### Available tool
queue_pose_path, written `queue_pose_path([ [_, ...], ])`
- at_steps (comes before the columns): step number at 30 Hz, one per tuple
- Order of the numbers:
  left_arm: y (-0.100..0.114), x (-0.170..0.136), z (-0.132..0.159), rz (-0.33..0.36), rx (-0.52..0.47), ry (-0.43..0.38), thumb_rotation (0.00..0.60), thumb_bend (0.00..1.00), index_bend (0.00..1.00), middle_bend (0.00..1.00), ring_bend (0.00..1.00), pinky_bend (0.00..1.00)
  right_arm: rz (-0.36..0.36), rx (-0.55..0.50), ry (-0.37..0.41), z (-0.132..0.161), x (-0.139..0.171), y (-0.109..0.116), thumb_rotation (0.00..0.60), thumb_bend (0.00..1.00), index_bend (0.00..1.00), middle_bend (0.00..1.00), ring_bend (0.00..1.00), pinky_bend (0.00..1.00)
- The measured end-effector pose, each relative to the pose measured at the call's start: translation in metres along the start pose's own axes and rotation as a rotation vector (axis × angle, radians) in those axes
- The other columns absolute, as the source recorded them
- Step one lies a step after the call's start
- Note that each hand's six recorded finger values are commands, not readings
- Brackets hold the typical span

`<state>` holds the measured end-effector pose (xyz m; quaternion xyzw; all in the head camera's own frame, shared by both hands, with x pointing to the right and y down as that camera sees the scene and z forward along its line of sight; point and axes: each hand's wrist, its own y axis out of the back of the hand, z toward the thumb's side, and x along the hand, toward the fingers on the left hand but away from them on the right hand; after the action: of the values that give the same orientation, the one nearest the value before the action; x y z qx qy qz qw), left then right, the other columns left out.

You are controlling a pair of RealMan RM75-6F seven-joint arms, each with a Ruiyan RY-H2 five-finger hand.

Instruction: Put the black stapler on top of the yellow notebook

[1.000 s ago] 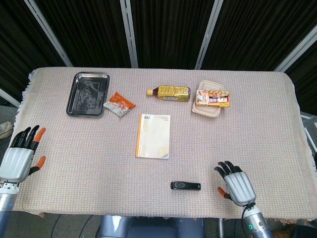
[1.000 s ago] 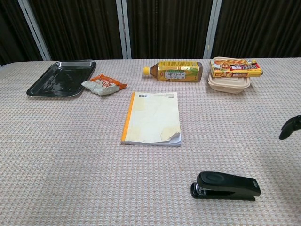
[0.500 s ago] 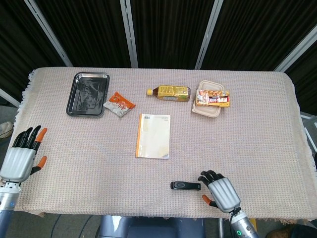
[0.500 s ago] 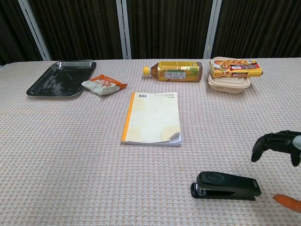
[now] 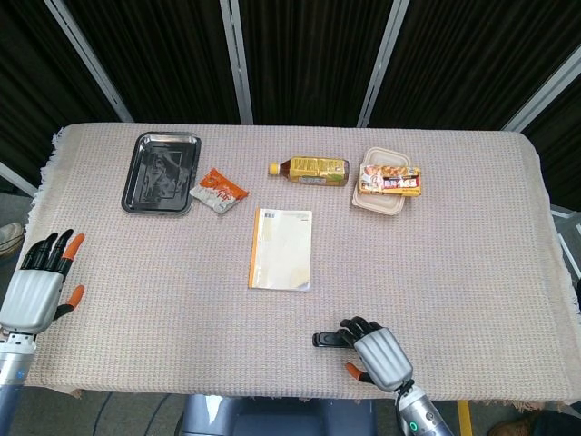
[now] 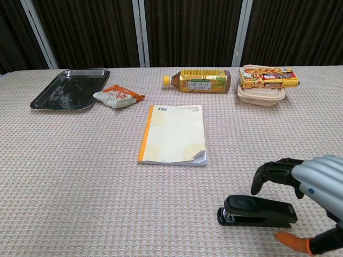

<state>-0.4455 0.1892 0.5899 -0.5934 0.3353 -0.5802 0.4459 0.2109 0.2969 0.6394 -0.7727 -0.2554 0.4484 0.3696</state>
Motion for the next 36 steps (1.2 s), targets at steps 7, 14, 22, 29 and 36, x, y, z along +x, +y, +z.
queue_pose_path([
  [7, 0.0, 0.0, -0.002, -0.001, -0.001, 0.006, 0.6, 0.35, 0.0, 0.0, 0.0, 0.12, 0.012, 0.003, 0.024, 0.006, -0.01, -0.003, 0.6, 0.23, 0.28, 0.22, 0.25, 0.49],
  [14, 0.0, -0.002, -0.002, 0.0, -0.004, 0.006, 0.6, 0.34, 0.0, 0.0, 0.0, 0.12, 0.045, 0.008, 0.035, 0.008, -0.015, -0.014, 0.6, 0.23, 0.24, 0.19, 0.23, 0.49],
  [22, 0.001, -0.002, -0.004, 0.004, -0.01, 0.01, 0.6, 0.35, 0.0, 0.0, 0.0, 0.12, 0.063, 0.016, 0.043, 0.008, -0.023, -0.019, 0.6, 0.23, 0.21, 0.17, 0.22, 0.49],
  [29, 0.001, -0.002, -0.004, 0.001, -0.011, 0.007, 0.6, 0.35, 0.0, 0.0, 0.0, 0.12, 0.08, 0.018, 0.048, 0.01, -0.025, -0.023, 0.6, 0.23, 0.22, 0.17, 0.22, 0.49],
  [36, 0.001, -0.002, -0.005, 0.0, -0.011, 0.008, 0.6, 0.35, 0.0, 0.0, 0.0, 0.12, 0.097, 0.031, 0.054, 0.01, -0.028, -0.031, 0.6, 0.26, 0.29, 0.2, 0.25, 0.49],
])
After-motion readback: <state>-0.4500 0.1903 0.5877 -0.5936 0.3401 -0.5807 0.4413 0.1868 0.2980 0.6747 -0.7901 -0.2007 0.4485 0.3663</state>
